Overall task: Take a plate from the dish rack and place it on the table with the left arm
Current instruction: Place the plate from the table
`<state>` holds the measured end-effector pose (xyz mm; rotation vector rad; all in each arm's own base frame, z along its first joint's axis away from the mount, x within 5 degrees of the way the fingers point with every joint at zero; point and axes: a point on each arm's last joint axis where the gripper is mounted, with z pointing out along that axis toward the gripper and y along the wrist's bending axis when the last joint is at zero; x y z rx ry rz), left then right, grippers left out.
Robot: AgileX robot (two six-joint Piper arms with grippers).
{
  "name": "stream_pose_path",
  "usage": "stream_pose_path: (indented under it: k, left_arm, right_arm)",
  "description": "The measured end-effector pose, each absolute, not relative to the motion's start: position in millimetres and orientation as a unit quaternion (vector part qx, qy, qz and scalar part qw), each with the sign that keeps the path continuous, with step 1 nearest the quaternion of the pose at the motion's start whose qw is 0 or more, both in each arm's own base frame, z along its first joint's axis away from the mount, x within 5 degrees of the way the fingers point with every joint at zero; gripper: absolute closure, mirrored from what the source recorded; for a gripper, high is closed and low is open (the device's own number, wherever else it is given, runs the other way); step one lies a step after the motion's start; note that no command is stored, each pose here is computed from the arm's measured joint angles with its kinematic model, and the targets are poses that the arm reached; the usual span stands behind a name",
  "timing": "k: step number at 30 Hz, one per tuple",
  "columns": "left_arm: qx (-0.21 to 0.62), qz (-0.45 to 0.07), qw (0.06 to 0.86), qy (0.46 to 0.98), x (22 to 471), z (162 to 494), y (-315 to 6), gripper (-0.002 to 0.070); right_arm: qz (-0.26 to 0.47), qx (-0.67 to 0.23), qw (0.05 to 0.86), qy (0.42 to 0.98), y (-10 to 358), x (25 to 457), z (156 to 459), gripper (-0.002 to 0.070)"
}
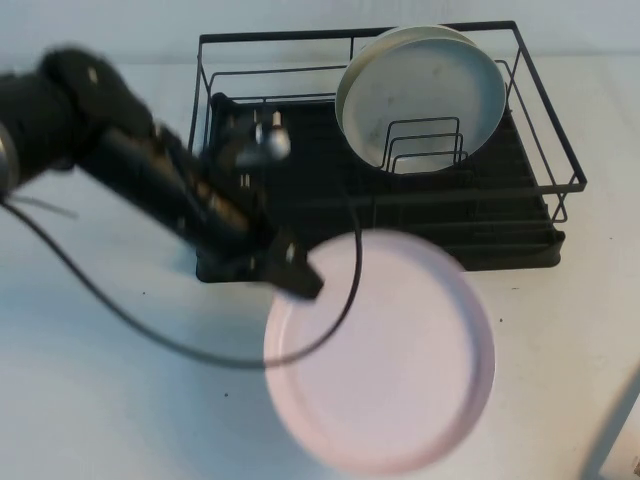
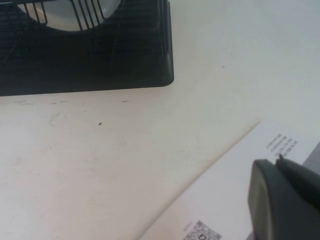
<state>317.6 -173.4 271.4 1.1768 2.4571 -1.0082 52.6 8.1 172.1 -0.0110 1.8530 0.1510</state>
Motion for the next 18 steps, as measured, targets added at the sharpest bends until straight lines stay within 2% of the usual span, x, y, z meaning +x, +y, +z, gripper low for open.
stream_pose_path:
  k: [3, 7, 12, 18]
  left_arm:
    - [0.387, -0.346, 0.098, 0.849, 300.4, 236.7, -168.6, 0.0643]
    - [0.354, -0.322, 0.128, 0.868, 295.1, 207.9, -162.6, 0.0643]
    - [0.336, -0.283, 0.184, 0.879, 305.7, 202.8, -159.2, 0.0643]
    - [0.312, -0.264, 0.224, 0.885, 314.7, 203.9, -157.9, 0.0643]
  right_arm:
    - [0.065, -0.005, 0.598, 0.799, 8.1, 52.6, 172.1, 0.0694]
    - [0.065, -0.005, 0.598, 0.799, 8.1, 52.6, 172.1, 0.0694]
    - [0.065, -0.005, 0.598, 0.799, 8.1, 52.6, 172.1, 0.0694]
    - [0.065, -0.005, 0.598, 0.799, 8.1, 52.6, 172.1, 0.0694]
